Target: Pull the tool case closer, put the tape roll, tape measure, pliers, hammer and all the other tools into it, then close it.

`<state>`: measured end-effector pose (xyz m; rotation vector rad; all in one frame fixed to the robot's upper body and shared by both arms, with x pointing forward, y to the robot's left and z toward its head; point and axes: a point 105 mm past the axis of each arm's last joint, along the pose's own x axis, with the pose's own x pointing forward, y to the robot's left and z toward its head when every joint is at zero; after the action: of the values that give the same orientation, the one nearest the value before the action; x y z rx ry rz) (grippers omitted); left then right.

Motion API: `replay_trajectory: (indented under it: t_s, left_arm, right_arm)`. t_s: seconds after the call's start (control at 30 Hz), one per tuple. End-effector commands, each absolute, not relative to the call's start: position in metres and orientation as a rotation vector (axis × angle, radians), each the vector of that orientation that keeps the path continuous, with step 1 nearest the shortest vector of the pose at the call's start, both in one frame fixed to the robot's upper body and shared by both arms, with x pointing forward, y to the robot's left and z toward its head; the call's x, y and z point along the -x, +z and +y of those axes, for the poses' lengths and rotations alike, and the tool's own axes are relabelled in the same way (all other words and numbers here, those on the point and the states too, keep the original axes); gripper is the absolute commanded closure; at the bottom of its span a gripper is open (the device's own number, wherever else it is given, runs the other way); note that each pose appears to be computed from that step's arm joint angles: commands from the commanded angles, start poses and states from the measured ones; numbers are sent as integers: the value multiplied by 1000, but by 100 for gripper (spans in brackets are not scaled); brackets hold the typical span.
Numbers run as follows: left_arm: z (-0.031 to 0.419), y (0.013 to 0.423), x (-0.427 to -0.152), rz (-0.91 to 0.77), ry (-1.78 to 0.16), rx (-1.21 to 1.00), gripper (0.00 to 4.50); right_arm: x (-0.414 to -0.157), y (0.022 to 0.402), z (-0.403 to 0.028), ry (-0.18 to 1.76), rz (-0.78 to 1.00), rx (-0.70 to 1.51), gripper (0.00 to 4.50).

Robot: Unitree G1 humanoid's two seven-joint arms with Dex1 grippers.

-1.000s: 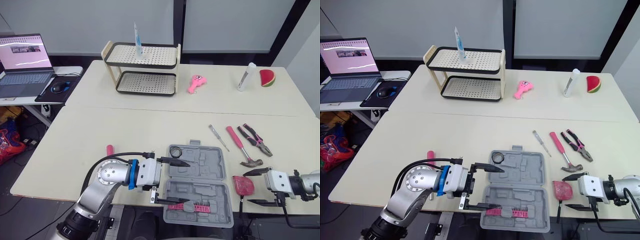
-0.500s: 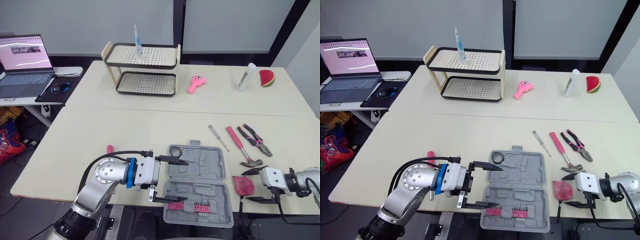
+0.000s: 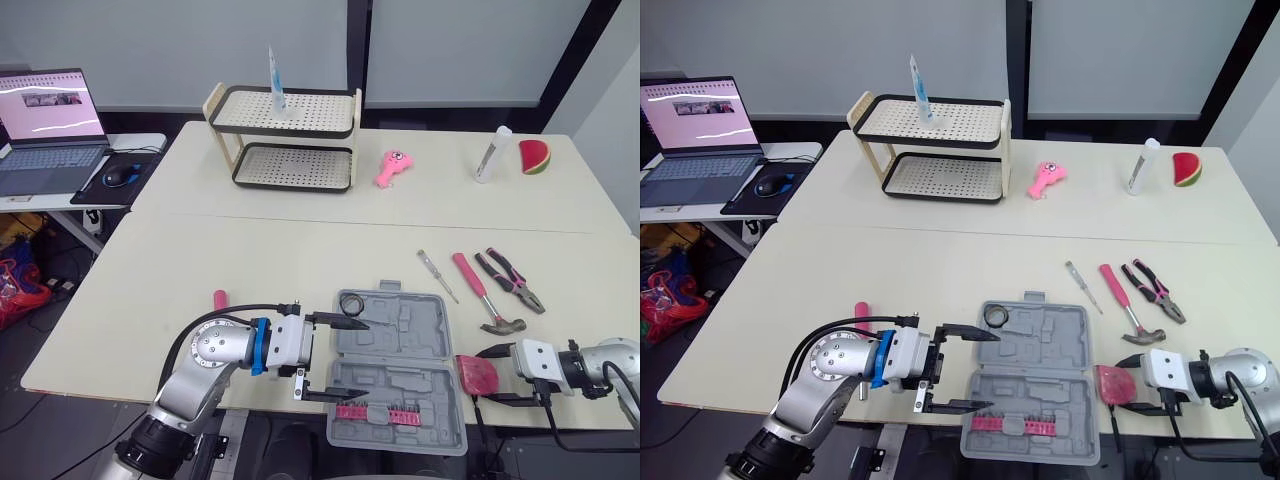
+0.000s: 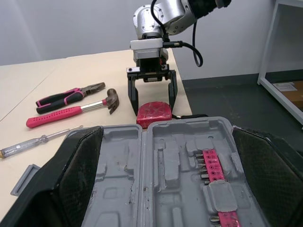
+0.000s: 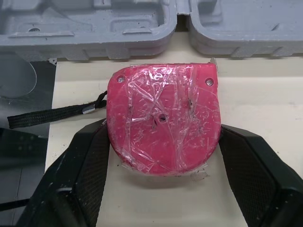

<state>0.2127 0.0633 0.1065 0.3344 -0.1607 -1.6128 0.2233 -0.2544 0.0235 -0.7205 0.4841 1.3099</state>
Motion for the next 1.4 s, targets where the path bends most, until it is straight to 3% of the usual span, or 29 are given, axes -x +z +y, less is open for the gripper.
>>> replay_trajectory:
  t_s: [0.03,0.2,0.4,0.93,1.4]
  left_arm:
    - [63,122,-211,-213,-1594,-357,0]
    - [67,148,-225,-263,-1545,-400,0]
    - [65,156,-243,-231,-1492,-400,0]
    - [64,156,-248,-175,-1462,-407,0]
    - [66,152,-248,-157,-1448,-411,0]
  right_arm:
    - [-230,53,-260,1276,450,804,128]
    - [-245,93,-254,1201,558,931,128]
    - [-259,127,-203,1167,587,960,128]
    - [-302,107,-158,1063,658,1099,128]
    - [-310,86,-154,1040,683,1153,128]
